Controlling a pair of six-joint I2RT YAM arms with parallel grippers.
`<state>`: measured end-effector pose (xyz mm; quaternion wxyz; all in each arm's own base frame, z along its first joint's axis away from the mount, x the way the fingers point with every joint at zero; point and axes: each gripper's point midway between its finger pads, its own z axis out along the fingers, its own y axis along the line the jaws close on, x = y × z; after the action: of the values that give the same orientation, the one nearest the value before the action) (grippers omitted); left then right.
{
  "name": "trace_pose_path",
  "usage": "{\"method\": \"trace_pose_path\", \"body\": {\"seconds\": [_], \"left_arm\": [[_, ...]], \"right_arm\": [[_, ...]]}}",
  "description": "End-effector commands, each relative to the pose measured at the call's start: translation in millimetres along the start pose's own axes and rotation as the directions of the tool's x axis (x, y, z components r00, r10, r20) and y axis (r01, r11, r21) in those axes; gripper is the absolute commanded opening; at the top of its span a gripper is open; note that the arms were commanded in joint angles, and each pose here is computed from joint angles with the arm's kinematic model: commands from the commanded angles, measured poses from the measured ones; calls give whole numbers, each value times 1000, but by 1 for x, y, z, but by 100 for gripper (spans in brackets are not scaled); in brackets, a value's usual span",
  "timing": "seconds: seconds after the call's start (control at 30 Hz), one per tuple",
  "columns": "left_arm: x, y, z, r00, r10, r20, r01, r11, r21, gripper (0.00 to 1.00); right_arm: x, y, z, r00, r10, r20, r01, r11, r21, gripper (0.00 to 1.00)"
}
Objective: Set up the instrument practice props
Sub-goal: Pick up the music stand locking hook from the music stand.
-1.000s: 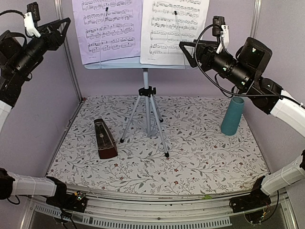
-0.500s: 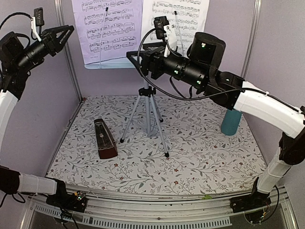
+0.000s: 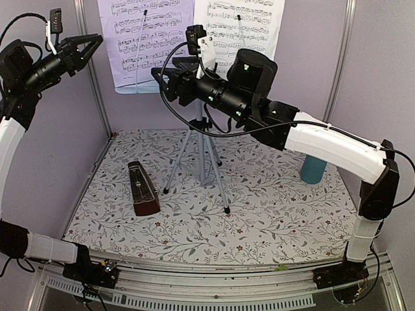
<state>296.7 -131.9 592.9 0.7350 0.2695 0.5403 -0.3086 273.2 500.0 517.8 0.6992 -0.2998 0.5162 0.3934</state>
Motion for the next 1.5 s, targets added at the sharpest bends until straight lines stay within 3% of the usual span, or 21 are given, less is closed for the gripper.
{"method": "trace_pose_path", "body": {"seconds": [0.0, 0.4, 0.7, 1.13, 1.37, 1.47], "left_arm": [[-5, 5, 1, 1000, 8, -5, -8, 1000, -15, 40], [-6, 3, -3, 999, 23, -35, -24, 999, -38, 40], [-1, -8, -22, 999, 14, -41, -18, 996, -89, 39], [15, -53, -11, 997, -10, -72, 10, 1000, -10, 35], [10, -23, -22, 999, 28, -34, -35, 966, -255, 39], [0, -12, -16, 999, 47, -17, -50, 955, -293, 40]], "right_arm": [[-8, 10, 19, 996, -8, 94, 10, 1000, -24, 69], [10, 32, 46, 992, -17, 125, 27, 996, -80, 64], [1, 35, 36, 993, -27, 118, 35, 997, -69, 63], [21, 26, -4, 1000, 30, -8, -30, 999, -42, 62], [7, 23, -1, 999, -35, 14, 36, 999, -32, 64], [3, 26, 2, 999, -45, 24, 46, 998, -43, 64]]}}
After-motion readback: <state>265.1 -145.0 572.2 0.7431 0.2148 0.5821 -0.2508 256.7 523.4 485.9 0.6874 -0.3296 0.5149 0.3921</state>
